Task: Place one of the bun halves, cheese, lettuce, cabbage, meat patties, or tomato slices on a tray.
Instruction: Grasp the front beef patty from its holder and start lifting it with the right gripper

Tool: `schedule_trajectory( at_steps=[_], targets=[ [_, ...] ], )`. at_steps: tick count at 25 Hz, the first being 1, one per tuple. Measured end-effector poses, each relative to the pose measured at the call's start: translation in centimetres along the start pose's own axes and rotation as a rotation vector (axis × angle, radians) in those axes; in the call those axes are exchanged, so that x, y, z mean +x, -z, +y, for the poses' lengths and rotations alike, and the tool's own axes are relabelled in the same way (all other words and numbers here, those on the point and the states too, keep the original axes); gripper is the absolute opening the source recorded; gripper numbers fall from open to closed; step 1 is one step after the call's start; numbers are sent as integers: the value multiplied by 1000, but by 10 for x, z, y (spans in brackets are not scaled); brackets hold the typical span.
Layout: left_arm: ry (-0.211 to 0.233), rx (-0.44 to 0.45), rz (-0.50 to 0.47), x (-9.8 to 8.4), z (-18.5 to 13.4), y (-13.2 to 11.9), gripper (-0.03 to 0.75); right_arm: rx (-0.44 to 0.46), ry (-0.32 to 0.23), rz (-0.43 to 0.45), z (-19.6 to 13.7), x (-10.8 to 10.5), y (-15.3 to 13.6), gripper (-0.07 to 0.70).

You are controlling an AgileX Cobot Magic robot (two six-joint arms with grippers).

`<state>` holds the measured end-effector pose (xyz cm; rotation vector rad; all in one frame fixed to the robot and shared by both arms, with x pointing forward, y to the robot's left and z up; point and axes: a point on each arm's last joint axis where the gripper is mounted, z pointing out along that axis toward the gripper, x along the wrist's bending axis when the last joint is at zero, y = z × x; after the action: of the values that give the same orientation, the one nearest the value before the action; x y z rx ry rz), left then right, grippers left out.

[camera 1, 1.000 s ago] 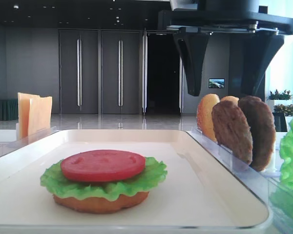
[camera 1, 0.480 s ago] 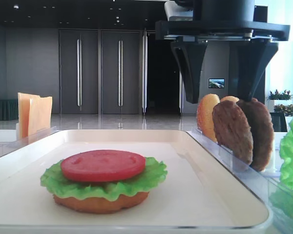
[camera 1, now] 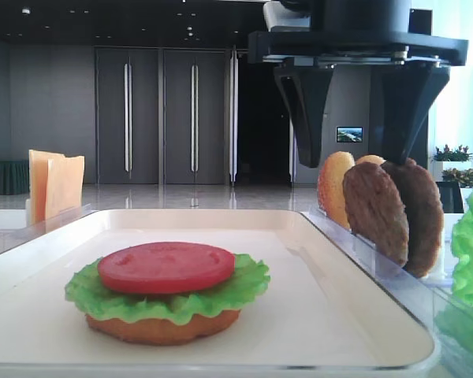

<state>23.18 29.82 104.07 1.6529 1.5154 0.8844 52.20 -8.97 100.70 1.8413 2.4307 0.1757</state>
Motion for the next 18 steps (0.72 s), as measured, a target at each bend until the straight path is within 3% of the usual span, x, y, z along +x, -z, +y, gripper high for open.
schedule_trajectory(
  at_steps=[18],
  targets=[
    [0,-1,0,0,0,0,391,32,24,13,3,11,12,514]
  ],
)
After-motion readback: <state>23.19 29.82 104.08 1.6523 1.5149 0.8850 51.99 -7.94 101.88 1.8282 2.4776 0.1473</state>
